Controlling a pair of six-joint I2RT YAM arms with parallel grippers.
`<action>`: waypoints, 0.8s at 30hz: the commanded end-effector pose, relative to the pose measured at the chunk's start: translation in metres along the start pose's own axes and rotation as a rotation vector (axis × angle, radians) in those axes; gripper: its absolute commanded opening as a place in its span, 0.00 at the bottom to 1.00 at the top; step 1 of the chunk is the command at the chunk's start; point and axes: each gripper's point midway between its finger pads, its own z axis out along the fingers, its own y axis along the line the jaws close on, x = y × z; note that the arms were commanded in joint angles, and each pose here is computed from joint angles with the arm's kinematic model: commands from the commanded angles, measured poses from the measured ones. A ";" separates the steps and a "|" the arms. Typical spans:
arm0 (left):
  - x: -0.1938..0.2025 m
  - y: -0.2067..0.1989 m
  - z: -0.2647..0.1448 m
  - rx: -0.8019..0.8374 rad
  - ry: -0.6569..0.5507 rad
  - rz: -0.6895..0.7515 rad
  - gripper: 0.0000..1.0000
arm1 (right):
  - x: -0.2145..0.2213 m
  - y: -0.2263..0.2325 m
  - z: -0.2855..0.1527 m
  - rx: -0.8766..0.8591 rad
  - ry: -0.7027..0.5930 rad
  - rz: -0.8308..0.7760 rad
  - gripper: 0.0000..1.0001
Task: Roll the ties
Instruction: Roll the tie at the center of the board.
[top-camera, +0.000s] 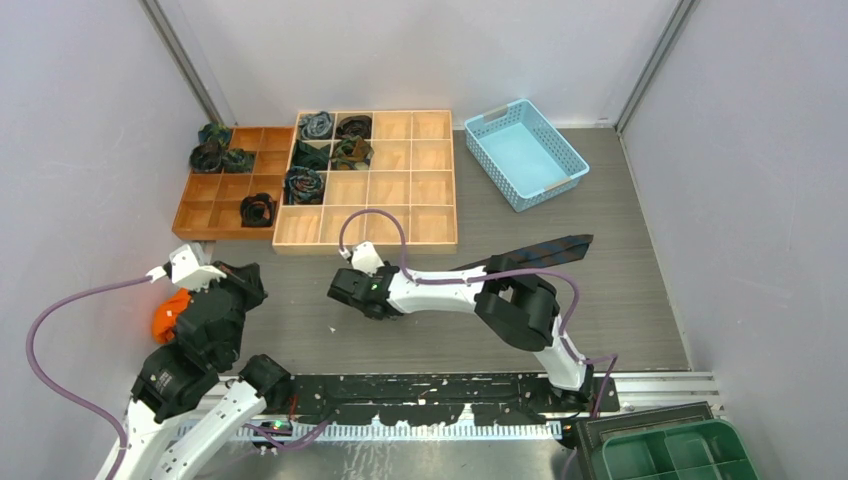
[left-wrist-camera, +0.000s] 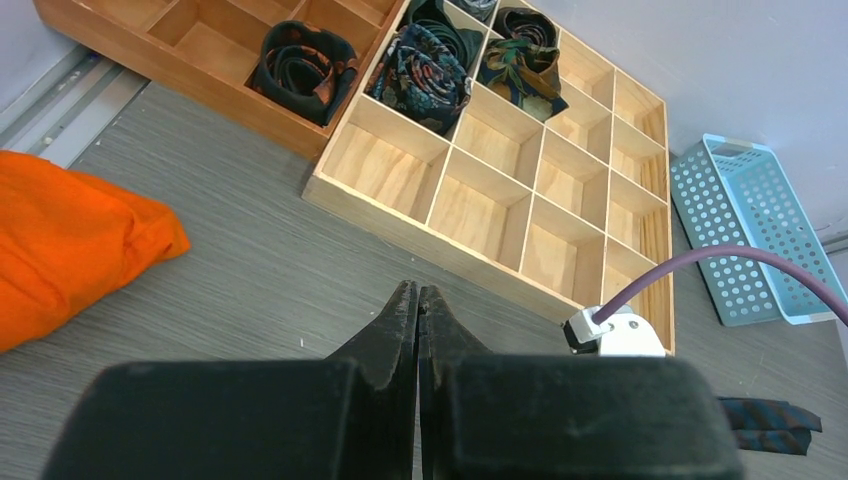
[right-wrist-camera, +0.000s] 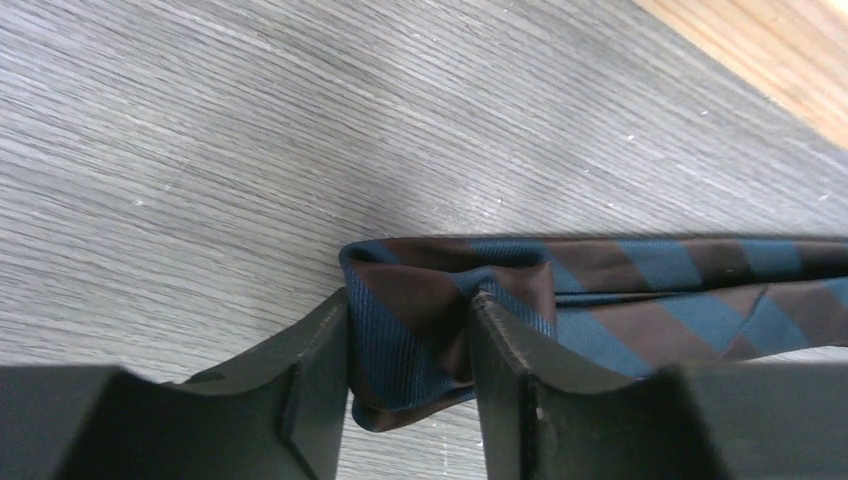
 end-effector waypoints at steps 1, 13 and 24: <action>-0.009 -0.007 0.001 0.009 -0.018 -0.007 0.00 | 0.031 -0.006 0.010 -0.006 0.096 0.032 0.45; -0.015 -0.030 0.004 0.087 -0.017 -0.006 0.00 | -0.026 0.029 -0.025 -0.334 0.012 0.238 0.28; 0.000 -0.074 0.026 0.178 0.045 0.013 0.00 | -0.070 0.060 -0.074 -0.934 0.021 0.567 0.28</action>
